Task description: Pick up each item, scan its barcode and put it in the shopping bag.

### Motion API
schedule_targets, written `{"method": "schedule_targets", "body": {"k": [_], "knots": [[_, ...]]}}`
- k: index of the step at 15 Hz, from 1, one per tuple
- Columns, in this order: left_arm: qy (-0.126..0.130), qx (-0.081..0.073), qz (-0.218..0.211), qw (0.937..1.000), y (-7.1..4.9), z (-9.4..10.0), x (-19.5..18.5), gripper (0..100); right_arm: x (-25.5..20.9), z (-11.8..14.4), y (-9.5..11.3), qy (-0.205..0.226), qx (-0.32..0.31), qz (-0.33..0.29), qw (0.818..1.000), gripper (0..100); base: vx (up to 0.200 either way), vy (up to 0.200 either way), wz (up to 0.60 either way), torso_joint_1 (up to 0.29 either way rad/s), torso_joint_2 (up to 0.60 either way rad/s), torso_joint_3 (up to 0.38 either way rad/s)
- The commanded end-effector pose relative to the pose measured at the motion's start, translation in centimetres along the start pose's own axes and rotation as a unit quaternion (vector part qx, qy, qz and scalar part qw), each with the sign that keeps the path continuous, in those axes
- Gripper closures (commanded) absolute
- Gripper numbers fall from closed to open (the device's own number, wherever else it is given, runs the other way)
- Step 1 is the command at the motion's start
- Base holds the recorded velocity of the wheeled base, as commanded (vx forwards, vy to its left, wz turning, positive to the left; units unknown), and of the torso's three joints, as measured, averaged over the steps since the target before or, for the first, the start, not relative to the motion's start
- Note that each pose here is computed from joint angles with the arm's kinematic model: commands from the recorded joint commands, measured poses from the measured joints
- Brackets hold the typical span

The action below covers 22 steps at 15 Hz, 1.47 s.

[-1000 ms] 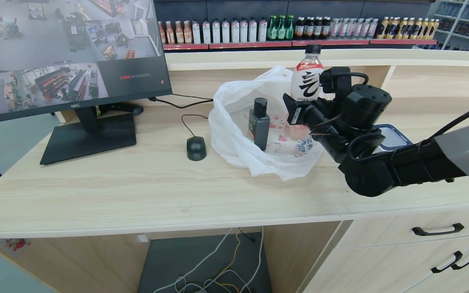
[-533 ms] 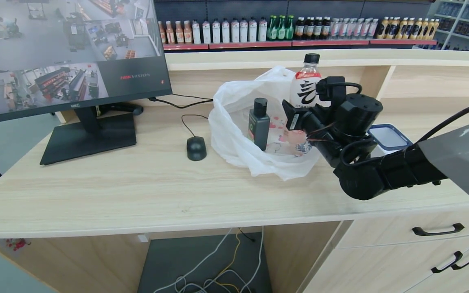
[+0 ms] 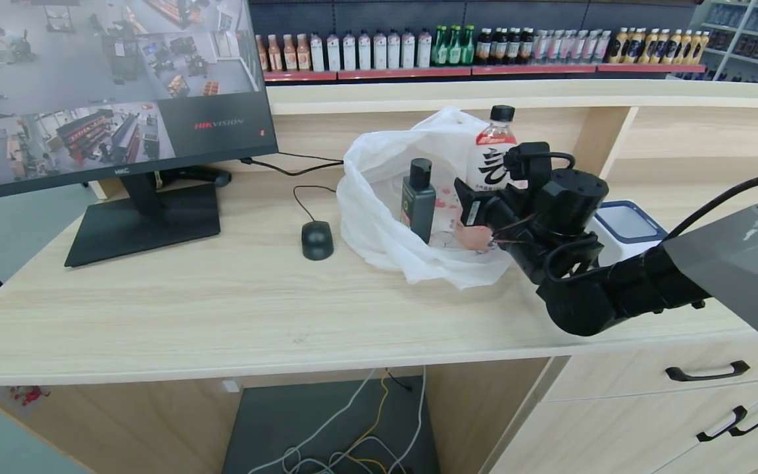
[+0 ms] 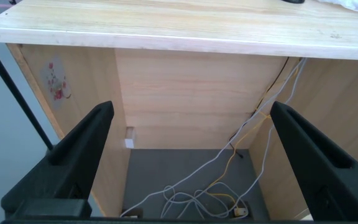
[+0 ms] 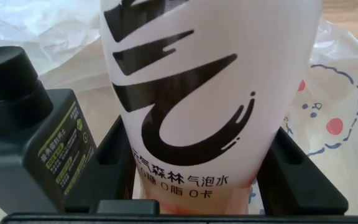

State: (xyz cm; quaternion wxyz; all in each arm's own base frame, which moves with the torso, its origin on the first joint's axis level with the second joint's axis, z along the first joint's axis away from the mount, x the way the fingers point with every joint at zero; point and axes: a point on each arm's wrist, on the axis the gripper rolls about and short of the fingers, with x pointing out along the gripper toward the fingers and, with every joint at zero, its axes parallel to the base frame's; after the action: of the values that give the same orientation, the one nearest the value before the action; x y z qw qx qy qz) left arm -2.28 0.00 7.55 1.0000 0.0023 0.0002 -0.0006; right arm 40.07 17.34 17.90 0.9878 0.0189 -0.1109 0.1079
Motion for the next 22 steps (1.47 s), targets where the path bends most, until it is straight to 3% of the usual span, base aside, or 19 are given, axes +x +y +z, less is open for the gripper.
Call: {"method": "schedule_targets", "body": {"k": [1,18,19,22], "knots": [[0.0,0.0,0.0,1.0,0.0,0.0,0.0,0,-0.2,-0.5,0.0,0.011,-0.002,0.0,1.0,100,0.0,0.0,0.0,0.0,0.0,0.0],[0.0,0.0,0.0,1.0,0.0,0.0,0.0,0,-1.8,-1.1,-0.3,0.036,-0.004,0.004,0.999,100,0.0,0.0,0.0,0.0,0.0,0.0],[0.0,0.0,0.0,1.0,0.0,0.0,0.0,0,-1.8,-1.1,-0.3,0.036,-0.004,0.004,0.999,0,0.0,0.0,0.0,0.0,0.0,0.0],[0.0,0.0,0.0,1.0,0.0,0.0,0.0,0,-1.9,-0.7,-0.4,0.03,-0.002,0.003,1.0,0,0.0,0.0,0.0,0.0,0.0,0.0]]}}
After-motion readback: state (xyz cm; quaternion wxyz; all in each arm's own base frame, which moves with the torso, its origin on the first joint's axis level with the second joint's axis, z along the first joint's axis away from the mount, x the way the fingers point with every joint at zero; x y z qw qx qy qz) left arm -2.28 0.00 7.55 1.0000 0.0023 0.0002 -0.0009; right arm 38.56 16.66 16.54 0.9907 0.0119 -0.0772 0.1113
